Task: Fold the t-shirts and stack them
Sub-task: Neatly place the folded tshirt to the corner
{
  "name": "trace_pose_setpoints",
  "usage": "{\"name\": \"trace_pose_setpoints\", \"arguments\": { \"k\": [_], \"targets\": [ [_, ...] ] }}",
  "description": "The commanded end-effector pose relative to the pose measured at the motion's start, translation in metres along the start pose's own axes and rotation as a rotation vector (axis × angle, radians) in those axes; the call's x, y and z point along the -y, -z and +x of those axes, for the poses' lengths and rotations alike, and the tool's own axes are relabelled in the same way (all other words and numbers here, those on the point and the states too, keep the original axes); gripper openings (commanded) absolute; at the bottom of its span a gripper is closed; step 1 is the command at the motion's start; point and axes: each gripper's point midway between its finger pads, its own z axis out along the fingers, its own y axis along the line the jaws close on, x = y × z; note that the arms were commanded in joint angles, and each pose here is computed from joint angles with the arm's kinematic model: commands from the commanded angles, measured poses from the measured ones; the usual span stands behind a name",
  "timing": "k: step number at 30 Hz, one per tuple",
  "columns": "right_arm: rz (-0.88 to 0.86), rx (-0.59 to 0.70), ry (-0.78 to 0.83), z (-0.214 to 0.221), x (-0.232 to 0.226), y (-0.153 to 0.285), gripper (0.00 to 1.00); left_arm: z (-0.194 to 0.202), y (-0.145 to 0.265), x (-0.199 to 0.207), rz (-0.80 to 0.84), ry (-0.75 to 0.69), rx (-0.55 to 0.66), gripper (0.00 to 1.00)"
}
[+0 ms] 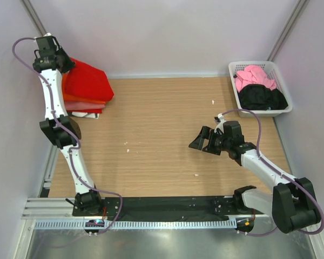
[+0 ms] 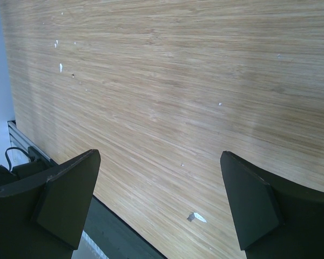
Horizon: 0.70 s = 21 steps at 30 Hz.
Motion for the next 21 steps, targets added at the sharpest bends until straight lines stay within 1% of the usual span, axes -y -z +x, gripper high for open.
{"name": "trace_pose_setpoints", "arguments": {
  "k": [1,5,9,13,21],
  "targets": [
    [-0.017,0.020,0.029,-0.006,-0.004,-0.003,1.00,-0.058,0.008,-0.011,-0.071,-0.072,0.223,0.13],
    [-0.007,0.013,0.025,-0.004,-0.001,-0.005,1.00,-0.057,-0.007,-0.026,-0.126,-0.106,0.231,0.18],
    [-0.001,0.008,0.020,-0.005,0.001,-0.007,1.00,-0.038,-0.040,-0.044,-0.158,-0.131,0.190,0.22],
    [0.004,0.001,0.015,-0.004,0.003,-0.009,1.00,-0.024,-0.059,-0.062,-0.207,-0.166,0.158,0.25],
    [0.005,-0.001,0.014,-0.005,0.003,-0.010,1.00,-0.024,-0.066,-0.103,-0.301,-0.174,0.155,0.39]
  ]
}}
